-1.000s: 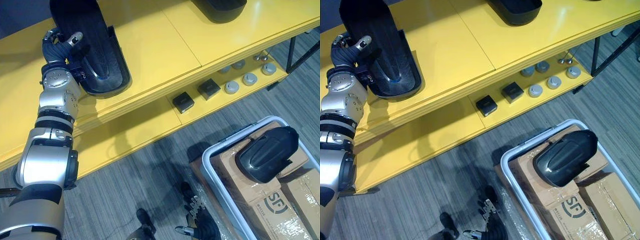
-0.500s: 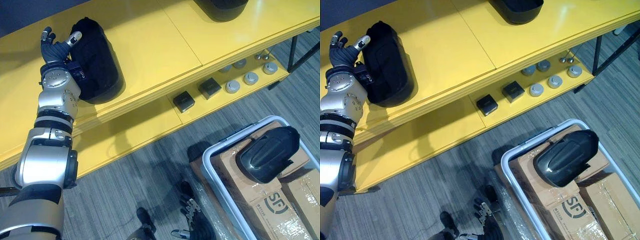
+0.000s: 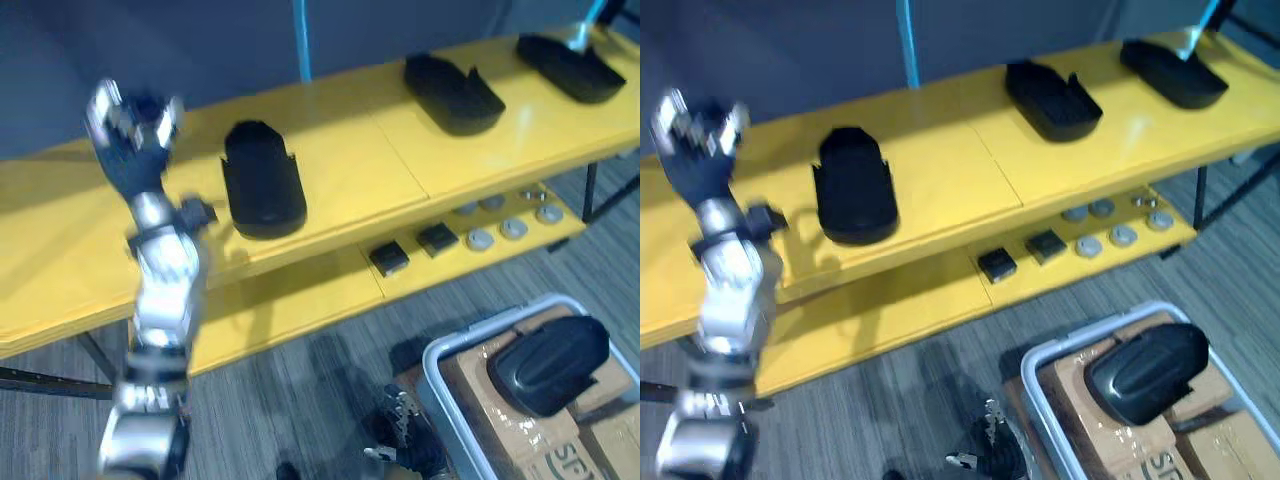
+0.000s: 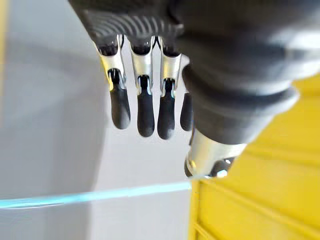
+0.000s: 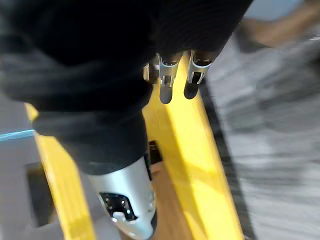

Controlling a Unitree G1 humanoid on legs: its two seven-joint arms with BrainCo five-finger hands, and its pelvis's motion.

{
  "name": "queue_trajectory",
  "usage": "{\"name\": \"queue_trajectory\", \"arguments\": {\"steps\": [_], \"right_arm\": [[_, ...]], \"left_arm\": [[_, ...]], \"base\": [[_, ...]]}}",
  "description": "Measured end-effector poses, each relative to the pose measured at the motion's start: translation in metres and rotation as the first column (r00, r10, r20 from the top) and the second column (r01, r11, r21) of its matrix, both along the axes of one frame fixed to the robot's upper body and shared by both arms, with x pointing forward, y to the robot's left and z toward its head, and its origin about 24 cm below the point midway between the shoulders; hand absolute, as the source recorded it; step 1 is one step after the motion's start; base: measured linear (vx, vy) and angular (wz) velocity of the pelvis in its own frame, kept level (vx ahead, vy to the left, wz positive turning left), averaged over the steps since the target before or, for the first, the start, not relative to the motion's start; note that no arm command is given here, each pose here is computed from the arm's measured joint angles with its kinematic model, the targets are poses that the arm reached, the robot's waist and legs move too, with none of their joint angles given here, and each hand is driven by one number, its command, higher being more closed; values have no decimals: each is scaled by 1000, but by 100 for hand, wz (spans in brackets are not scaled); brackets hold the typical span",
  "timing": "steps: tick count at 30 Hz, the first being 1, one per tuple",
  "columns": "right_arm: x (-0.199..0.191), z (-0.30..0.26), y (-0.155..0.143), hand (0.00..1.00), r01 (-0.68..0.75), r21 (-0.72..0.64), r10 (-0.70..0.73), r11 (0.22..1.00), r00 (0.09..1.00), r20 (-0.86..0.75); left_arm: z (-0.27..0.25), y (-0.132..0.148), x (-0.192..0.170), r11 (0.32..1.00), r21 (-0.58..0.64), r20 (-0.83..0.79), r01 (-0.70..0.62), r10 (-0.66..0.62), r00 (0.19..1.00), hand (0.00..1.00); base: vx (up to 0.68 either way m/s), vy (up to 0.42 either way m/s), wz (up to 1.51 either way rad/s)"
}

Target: Walk over and take plastic housings, then place them on the shelf

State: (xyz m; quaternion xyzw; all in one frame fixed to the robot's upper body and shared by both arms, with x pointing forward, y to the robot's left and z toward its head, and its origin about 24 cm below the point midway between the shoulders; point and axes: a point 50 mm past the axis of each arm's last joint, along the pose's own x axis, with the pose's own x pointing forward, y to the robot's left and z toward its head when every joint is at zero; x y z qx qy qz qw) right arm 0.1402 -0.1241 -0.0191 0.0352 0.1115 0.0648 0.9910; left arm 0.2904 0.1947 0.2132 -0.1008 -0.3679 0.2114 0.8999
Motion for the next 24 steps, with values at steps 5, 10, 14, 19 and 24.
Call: {"name": "queue_trajectory", "arguments": {"steps": [5, 10, 14, 19, 24], "right_arm": [[-1, 1, 3, 0, 10, -11, -10, 1000, 1000, 9], [-6, -3, -5, 0, 32, -33, -33, 999, 999, -12], [-6, -3, -9, 0, 37, -45, -38, 998, 999, -11], [-3, -1, -10, 0, 42, -51, -42, 998, 999, -1], [10, 6, -8, 0, 48, -56, -45, 997, 998, 51]], "left_arm": [[-64, -24, -28, 996, -10, -194, 92, -92, 977, 100], [-89, -33, -30, 988, 6, -295, 152, -144, 945, 100], [-105, -30, -19, 989, 18, -378, 150, -132, 916, 100], [-96, -34, 11, 985, 54, -400, 162, -128, 908, 100], [-60, -23, 37, 984, 127, -333, 124, -76, 940, 100]], "base": [[39, 12, 15], [-26, -4, -1], [-41, -7, -9], [-28, 4, -16], [-27, 11, -27]]}}
